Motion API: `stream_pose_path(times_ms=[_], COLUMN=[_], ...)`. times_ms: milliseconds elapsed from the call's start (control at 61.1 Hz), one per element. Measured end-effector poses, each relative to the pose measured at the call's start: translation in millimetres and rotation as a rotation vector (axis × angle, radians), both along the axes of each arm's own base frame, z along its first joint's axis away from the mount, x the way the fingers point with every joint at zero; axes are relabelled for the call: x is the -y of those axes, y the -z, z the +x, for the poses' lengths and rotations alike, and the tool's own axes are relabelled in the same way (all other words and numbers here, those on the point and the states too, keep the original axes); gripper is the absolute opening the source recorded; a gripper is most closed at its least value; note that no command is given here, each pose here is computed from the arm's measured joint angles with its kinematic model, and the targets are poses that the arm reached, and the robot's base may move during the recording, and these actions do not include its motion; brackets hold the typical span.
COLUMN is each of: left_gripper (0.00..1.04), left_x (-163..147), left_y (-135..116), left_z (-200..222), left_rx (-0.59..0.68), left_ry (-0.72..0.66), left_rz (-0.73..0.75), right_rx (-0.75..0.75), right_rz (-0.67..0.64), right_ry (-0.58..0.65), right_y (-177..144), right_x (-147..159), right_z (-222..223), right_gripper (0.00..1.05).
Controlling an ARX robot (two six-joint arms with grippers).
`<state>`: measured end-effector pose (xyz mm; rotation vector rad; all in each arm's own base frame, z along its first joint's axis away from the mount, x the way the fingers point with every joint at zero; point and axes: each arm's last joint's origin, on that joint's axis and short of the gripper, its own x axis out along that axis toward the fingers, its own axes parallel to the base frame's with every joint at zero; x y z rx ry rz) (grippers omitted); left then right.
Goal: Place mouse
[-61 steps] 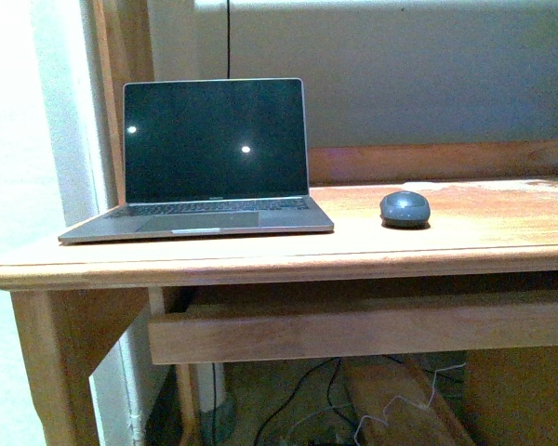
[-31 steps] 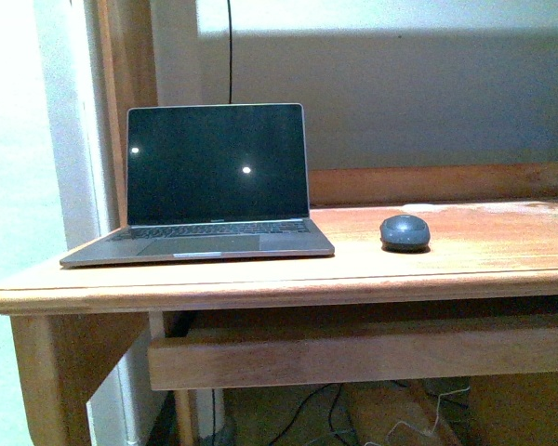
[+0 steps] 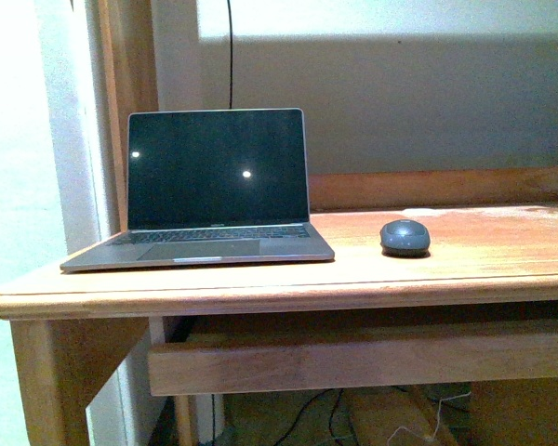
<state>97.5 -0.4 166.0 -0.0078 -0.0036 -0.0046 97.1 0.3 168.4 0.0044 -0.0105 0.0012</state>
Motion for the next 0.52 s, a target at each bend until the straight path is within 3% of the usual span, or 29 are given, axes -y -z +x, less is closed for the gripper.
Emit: stream_pose_path(times_ms=[344, 524], left_gripper=[0.97, 0.97], left_x=[0.0, 0.0], left_y=[0.1, 0.0], left_z=[0.0, 0.0], left_rx=[0.0, 0.0], left_ry=[0.0, 0.0], left_rz=[0.0, 0.0], right_rx=[0.0, 0.0], right_rz=[0.0, 0.0], right_ry=[0.0, 0.0], right_y=[0.0, 0.0], right_x=[0.0, 0.0], right_z=[0.0, 0.0], right_gripper=[0.96, 0.97])
